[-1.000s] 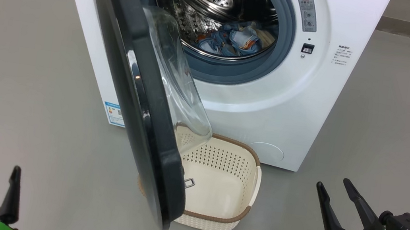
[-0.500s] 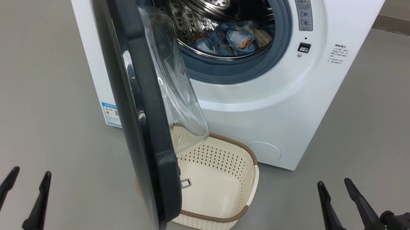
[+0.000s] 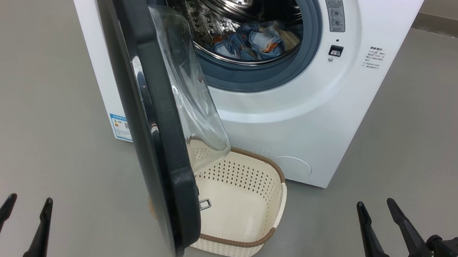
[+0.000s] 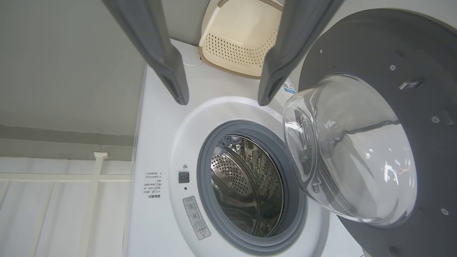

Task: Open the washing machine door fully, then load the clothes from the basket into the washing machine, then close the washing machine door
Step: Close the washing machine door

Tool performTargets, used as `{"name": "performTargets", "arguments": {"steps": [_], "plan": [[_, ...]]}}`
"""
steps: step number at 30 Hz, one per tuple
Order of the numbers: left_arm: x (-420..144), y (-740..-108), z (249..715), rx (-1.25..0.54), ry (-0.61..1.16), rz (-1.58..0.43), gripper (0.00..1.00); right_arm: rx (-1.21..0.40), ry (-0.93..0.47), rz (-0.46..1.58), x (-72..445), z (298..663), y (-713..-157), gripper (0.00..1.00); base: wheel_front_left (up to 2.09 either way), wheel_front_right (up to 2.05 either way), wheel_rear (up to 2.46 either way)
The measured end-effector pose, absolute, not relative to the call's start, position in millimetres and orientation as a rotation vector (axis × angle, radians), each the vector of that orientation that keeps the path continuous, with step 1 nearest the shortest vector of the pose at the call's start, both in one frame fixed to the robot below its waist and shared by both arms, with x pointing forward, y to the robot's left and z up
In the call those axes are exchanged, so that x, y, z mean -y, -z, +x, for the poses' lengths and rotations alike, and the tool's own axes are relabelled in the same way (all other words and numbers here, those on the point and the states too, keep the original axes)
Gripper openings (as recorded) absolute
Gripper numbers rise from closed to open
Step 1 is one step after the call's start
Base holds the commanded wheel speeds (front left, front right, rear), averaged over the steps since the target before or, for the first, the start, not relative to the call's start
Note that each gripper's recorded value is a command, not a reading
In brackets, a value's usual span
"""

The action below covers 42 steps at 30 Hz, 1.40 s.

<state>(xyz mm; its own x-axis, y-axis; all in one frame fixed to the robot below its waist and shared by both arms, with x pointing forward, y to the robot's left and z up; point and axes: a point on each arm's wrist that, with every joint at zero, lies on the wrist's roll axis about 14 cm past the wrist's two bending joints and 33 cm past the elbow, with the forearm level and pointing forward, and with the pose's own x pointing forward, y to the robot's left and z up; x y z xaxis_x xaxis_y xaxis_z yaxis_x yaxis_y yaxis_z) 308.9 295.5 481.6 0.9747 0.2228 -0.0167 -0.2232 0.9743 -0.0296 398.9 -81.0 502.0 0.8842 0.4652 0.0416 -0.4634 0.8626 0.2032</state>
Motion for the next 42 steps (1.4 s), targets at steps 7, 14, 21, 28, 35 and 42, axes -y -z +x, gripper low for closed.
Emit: {"name": "performTargets", "arguments": {"steps": [7, 14, 21, 28, 35, 42], "plan": [[-287.6, -477.9, 313.8, -0.026, -0.196, -0.026, 1.0, -0.007, -0.465, 0.211, 88.5, 397.8, -501.7, 1.0, 0.0, 0.0, 0.0], [-268.6, -474.8, 327.8, -0.038, -0.129, -0.022, 1.0, -0.005, -0.411, 0.216, 106.3, 396.1, -500.3, 1.0, 0.0, 0.0, 0.0], [-252.0, -472.4, 341.2, -0.047, -0.067, -0.016, 1.0, 0.0, -0.353, 0.218, 126.3, 392.2, -499.8, 1.0, 0.0, 0.0, 0.0], [-239.5, -472.4, 351.2, -0.046, -0.028, -0.023, 1.0, -0.003, -0.299, 0.22, 144.4, 385.3, -496.9, 1.0, 0.0, 0.0, 0.0], [-232.9, -472.6, 354.9, -0.045, -0.006, -0.023, 1.0, -0.003, -0.273, 0.22, 153.1, 381.9, -496.2, 1.0, 0.0, 0.0, 0.0], [-232.7, -474.9, 354.7, -0.037, -0.006, -0.029, 1.0, 0.003, -0.272, 0.222, 152.9, 381.4, -498.0, 1.0, 0.0, 0.0, 0.0]]}}
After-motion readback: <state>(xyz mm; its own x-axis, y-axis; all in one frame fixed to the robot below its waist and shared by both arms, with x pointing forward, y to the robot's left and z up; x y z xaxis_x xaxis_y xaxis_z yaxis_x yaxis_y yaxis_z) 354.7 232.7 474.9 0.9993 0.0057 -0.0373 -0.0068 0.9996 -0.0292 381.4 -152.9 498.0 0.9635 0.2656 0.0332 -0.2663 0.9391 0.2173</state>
